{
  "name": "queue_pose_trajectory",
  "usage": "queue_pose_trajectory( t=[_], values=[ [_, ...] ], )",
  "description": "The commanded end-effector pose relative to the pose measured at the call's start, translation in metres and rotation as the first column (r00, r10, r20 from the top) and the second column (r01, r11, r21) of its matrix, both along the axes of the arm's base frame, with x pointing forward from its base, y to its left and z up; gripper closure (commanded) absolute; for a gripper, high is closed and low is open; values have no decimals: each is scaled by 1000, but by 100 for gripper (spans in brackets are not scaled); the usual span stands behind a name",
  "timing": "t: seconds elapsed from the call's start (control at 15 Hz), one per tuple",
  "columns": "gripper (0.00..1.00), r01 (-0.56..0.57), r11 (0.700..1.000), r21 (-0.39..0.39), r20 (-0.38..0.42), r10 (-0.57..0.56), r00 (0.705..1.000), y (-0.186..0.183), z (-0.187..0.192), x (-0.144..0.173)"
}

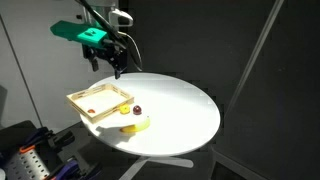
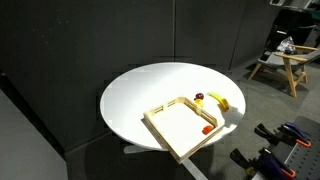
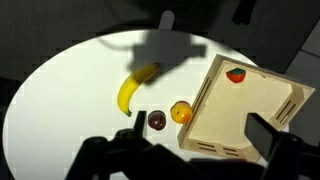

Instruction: Remove the orange object from the tray

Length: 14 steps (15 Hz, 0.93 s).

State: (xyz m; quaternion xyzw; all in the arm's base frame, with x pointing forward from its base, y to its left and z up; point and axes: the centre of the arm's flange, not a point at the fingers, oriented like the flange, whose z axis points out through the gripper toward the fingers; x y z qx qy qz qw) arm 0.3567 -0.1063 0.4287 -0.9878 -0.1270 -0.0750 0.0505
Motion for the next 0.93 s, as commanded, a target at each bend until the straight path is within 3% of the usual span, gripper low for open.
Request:
queue_pose_trajectory(
  t=[0.0,0.87],
  values=[
    [0,0,1000,0,0,0,1000,0,0,0],
    [0,-16,1000,-4,-19,16,1000,10,-2,11]
  ],
)
